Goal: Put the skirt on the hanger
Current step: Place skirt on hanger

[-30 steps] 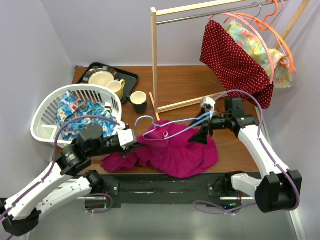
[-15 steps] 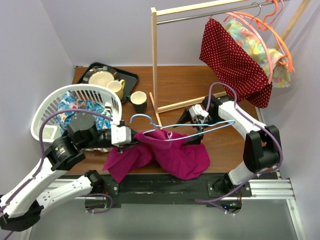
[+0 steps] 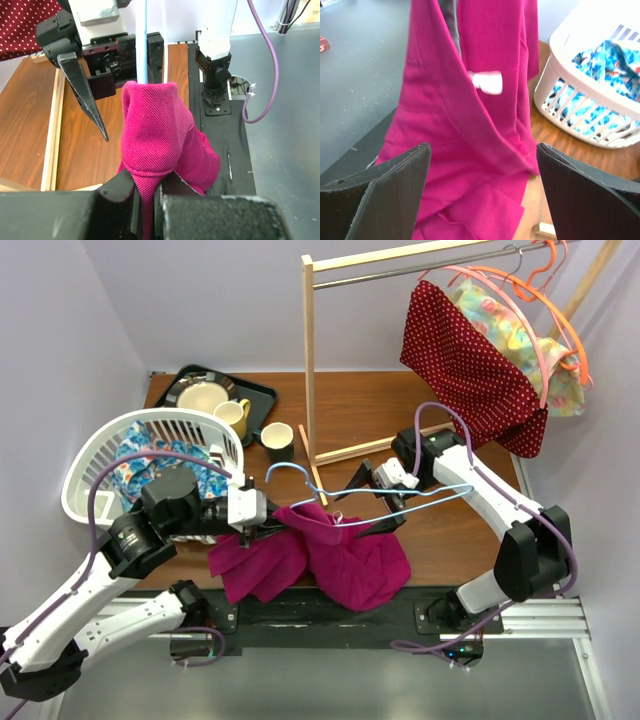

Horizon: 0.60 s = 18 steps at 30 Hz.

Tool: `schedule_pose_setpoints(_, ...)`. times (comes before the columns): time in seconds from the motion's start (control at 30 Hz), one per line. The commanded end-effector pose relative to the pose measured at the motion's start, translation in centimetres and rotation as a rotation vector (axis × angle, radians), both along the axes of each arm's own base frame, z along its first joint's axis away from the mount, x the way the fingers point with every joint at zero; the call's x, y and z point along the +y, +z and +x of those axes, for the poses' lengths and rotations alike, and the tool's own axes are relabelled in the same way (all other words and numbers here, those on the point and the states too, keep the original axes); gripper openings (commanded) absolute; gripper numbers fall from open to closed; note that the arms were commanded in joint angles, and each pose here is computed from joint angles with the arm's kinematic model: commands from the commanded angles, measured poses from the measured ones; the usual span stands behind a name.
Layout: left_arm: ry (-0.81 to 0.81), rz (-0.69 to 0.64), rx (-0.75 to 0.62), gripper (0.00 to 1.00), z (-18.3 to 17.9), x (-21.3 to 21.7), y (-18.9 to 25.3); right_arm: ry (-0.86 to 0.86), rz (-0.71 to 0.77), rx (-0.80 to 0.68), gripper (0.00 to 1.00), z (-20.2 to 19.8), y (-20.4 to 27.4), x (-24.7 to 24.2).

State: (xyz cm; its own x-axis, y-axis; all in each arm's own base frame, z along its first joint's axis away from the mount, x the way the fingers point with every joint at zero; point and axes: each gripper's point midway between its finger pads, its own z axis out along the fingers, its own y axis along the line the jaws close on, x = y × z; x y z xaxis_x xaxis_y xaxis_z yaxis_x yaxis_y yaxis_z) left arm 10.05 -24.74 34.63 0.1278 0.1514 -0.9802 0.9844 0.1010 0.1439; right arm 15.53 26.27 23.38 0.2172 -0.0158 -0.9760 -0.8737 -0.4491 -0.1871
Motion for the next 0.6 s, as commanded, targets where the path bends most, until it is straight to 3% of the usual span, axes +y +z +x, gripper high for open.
schedule_pose_setpoints(0.0, -0.037, -0.131, -0.078, 0.00, -0.5, -0.4, 4.0, 0.026, 0.056, 0.188, 0.89, -3.7, 4.4, 0.1)
schedule_pose_setpoints(0.13, -0.032, -0.138, -0.086, 0.00, -0.4, -0.5, 4.6, 0.051, 0.032, 0.229, 0.76, -4.7, 3.9, 0.2)
schedule_pose_setpoints(0.17, -0.015, -0.131, -0.086, 0.00, 0.0, -0.5, 4.6, 0.053, 0.028, 0.237, 0.63, -4.9, 3.8, 0.2)
schedule_pose_setpoints(0.23, 0.001, -0.122, -0.093, 0.00, 0.1, -0.2, 4.8, 0.055, 0.004, 0.246, 0.50, -5.4, 3.2, -0.2)
schedule_pose_setpoints(0.27, 0.016, -0.123, -0.098, 0.00, 0.3, 0.0, 5.0, 0.057, -0.004, 0.245, 0.29, -5.6, 3.0, -0.3)
schedule_pose_setpoints(0.37, 0.048, -0.112, -0.098, 0.00, 0.7, 0.3, 4.8, 0.062, -0.063, 0.232, 0.00, -6.6, 2.3, -1.2)
schedule_pose_setpoints(0.47, 0.083, -0.096, -0.086, 0.00, 1.0, 0.7, 4.4, 0.041, -0.102, 0.219, 0.00, -7.3, 2.3, -2.3)
schedule_pose_setpoints(0.57, 0.148, -0.092, -0.055, 0.00, 1.6, 1.4, 4.2, -0.130, -0.119, 0.268, 0.00, -4.8, 2.8, -4.5)
